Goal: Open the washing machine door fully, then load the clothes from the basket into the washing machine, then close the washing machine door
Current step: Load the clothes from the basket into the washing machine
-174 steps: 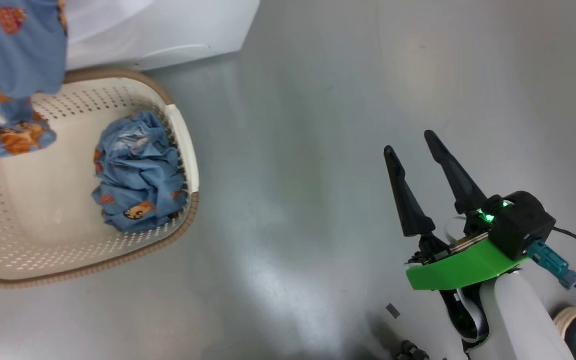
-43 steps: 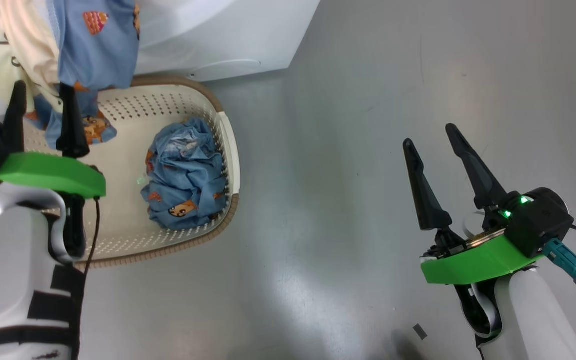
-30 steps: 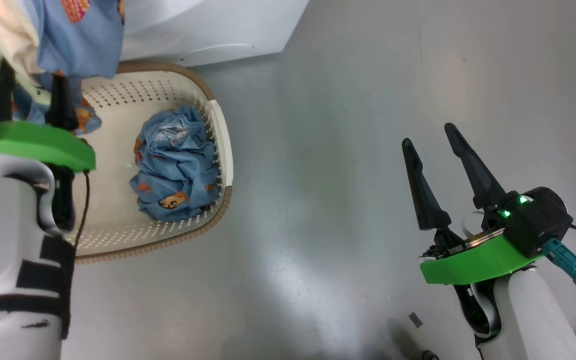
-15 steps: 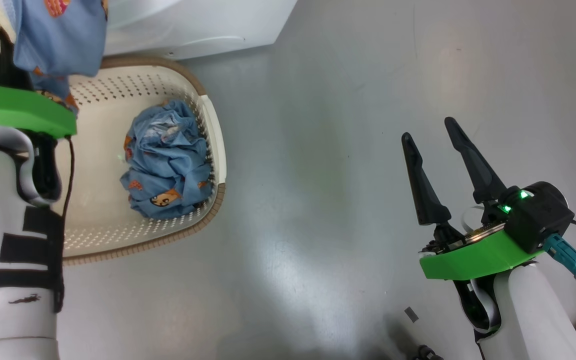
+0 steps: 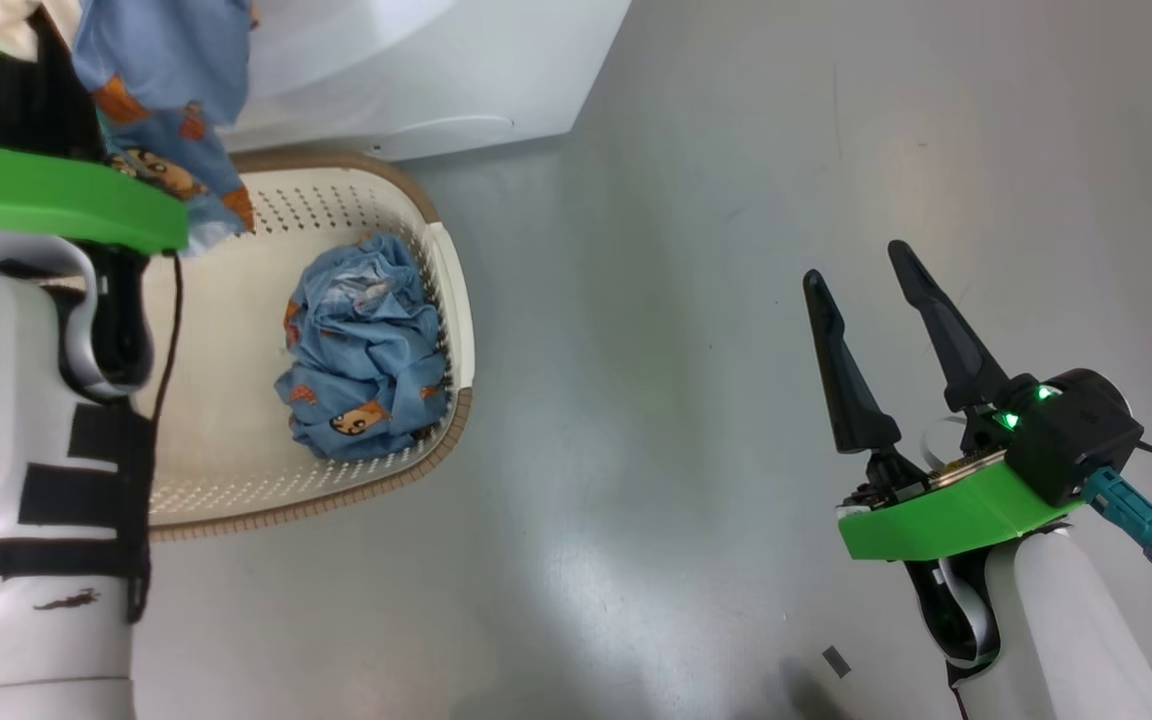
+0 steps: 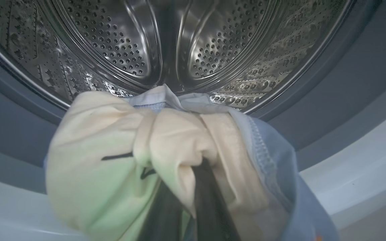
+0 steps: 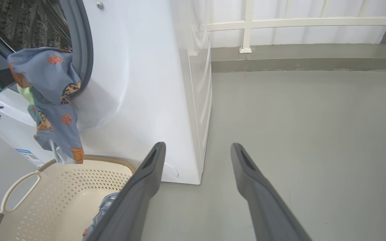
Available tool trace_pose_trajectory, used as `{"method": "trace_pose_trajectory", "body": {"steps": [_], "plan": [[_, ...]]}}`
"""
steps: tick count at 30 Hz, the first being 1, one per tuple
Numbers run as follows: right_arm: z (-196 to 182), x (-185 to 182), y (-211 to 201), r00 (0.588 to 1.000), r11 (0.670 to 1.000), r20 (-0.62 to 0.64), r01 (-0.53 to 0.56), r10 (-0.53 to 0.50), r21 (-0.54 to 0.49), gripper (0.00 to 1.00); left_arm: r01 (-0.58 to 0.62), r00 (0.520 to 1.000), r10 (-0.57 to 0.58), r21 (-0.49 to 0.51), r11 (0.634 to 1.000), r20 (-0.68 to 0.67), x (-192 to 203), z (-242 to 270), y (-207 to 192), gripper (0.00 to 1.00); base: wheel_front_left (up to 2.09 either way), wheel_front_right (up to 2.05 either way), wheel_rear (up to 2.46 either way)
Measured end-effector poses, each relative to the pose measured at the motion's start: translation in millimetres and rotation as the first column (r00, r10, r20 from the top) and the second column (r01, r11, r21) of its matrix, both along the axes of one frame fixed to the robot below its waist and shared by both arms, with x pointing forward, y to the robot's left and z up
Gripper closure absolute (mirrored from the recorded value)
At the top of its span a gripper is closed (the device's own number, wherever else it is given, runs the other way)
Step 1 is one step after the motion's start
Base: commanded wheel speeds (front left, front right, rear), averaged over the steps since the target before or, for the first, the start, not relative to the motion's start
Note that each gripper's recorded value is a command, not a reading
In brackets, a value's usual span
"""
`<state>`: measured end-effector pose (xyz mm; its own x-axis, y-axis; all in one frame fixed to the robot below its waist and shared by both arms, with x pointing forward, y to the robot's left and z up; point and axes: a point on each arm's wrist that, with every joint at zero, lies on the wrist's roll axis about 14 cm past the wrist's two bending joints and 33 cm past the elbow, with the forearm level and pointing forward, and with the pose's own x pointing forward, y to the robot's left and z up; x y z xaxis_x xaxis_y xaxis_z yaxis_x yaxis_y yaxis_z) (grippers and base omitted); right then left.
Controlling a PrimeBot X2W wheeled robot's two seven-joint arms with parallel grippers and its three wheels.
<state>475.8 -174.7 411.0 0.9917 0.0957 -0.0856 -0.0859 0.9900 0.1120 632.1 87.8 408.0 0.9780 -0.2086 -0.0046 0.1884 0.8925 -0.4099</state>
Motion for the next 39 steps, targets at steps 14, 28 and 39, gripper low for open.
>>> {"method": "trace_pose_trajectory", "body": {"steps": [14, 28, 39], "plan": [[9, -8, -9, 1.000, 1.000, 0.008, 0.027, -0.027, 0.000, 0.00, 0.005, 0.997, -0.011, 0.077, 0.997, 0.072, 42, 42, 7, 1.00, 0.00, 0.00, 0.00], [-3, -11, -13, 0.999, 0.999, -0.026, 0.041, -0.041, 0.005, 0.00, 0.040, 0.999, -0.042, 0.188, 0.981, 0.009, 84, 46, 1, 1.00, 0.00, 0.00, 0.00], [-29, -11, -15, 0.995, 0.999, -0.086, 0.048, -0.047, 0.007, 0.00, 0.094, 0.993, -0.069, 0.298, 0.950, -0.095, 105, 8, -3, 1.00, 0.00, 0.00, 0.00]]}}
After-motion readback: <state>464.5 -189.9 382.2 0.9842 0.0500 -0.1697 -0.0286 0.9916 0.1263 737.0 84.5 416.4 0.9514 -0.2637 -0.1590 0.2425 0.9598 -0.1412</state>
